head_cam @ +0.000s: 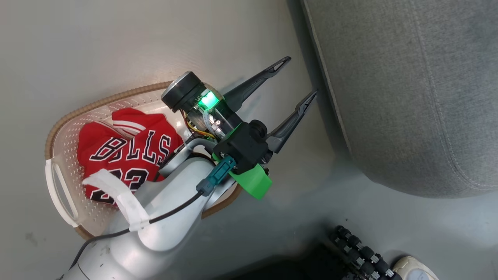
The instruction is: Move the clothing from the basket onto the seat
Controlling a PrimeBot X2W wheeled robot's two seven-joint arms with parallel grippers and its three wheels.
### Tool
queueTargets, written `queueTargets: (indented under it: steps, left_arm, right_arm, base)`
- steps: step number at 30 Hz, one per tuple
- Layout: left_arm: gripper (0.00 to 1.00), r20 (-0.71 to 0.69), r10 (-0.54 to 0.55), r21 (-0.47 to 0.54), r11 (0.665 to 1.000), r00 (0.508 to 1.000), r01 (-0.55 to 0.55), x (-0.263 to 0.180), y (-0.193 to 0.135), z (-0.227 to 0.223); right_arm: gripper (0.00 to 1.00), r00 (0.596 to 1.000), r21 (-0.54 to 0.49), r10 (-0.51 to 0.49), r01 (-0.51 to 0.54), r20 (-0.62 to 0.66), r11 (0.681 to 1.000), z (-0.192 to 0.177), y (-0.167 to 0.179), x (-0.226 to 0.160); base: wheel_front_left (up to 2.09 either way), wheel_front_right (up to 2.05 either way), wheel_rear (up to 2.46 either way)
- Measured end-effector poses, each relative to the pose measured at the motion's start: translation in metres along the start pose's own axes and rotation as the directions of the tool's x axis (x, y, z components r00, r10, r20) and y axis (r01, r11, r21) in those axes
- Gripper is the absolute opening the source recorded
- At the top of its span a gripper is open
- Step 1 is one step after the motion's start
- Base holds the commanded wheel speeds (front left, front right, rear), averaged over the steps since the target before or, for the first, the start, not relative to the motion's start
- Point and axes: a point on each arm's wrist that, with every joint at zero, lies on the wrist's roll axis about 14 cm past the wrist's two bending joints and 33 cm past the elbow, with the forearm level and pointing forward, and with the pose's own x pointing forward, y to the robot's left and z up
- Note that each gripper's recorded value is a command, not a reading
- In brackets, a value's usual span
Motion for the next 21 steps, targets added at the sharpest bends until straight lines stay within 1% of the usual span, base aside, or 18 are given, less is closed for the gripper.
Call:
queueTargets:
  steps: [3, 6, 8, 12, 13, 14, 15, 18, 21]
  left_arm:
    - [1.0, -0.012, 0.005, -0.01, 1.0, 1.0, -0.006, -0.002, 0.003, -0.008]
    - [1.0, -0.019, 0.009, -0.008, 1.0, 1.0, -0.009, -0.005, 0.005, -0.011]
    - [1.0, -0.02, 0.012, -0.004, 1.0, 1.0, -0.012, -0.005, 0.005, -0.009]
    - [1.0, -0.016, 0.017, 0.007, 1.0, 1.0, -0.017, -0.006, 0.007, -0.004]
    - [1.0, -0.015, 0.017, 0.009, 1.0, 1.0, -0.017, -0.006, 0.007, -0.003]
    - [1.0, -0.014, 0.017, 0.012, 1.0, 1.0, -0.017, -0.006, 0.007, -0.002]
    - [1.0, -0.014, 0.016, 0.014, 1.0, 1.0, -0.016, -0.006, 0.007, -0.001]
    - [1.0, -0.01, 0.016, 0.022, 1.0, 1.0, -0.015, -0.005, 0.006, 0.004]
    - [1.0, -0.004, 0.023, 0.024, 0.999, 1.0, -0.023, -0.006, 0.004, 0.012]
  right_arm:
    - [0.0, 0.996, 0.003, -0.003, 0.003, -0.09, 1.0, -0.035, 0.005, -0.007]
    - [0.0, 0.982, 0.004, -0.002, 0.003, -0.187, 1.0, -0.069, 0.009, -0.023]
    - [0.0, 0.972, 0.012, -0.007, 0.01, -0.233, 1.0, -0.084, 0.009, -0.034]
    - [0.0, 0.958, 0.036, -0.026, 0.038, -0.287, 0.999, -0.099, 0.005, -0.047]
    - [0.33, 0.956, 0.037, -0.025, 0.037, -0.293, 0.999, -0.101, 0.006, -0.049]
    - [0.73, 0.956, 0.039, -0.024, 0.037, -0.294, 0.999, -0.1, 0.006, -0.05]
    - [1.0, 0.957, 0.041, -0.024, 0.037, -0.289, 0.998, -0.098, 0.006, -0.05]
    - [1.0, 0.962, 0.052, -0.029, 0.045, -0.272, 0.998, -0.089, 0.003, -0.051]
    - [1.0, 0.962, 0.051, -0.025, 0.041, -0.272, 0.998, -0.084, 0.0, -0.061]
  base:
    - [0.0, 0.0, 0.0]
    - [0.0, 0.0, 0.0]
    - [0.0, 0.0, 0.0]
    - [0.0, 0.0, 0.0]
    - [0.0, 0.0, 0.0]
    - [0.0, 0.0, 0.0]
    - [0.0, 0.0, 0.0]
    - [0.0, 0.0, 0.0]
    - [0.0, 0.0, 0.0]
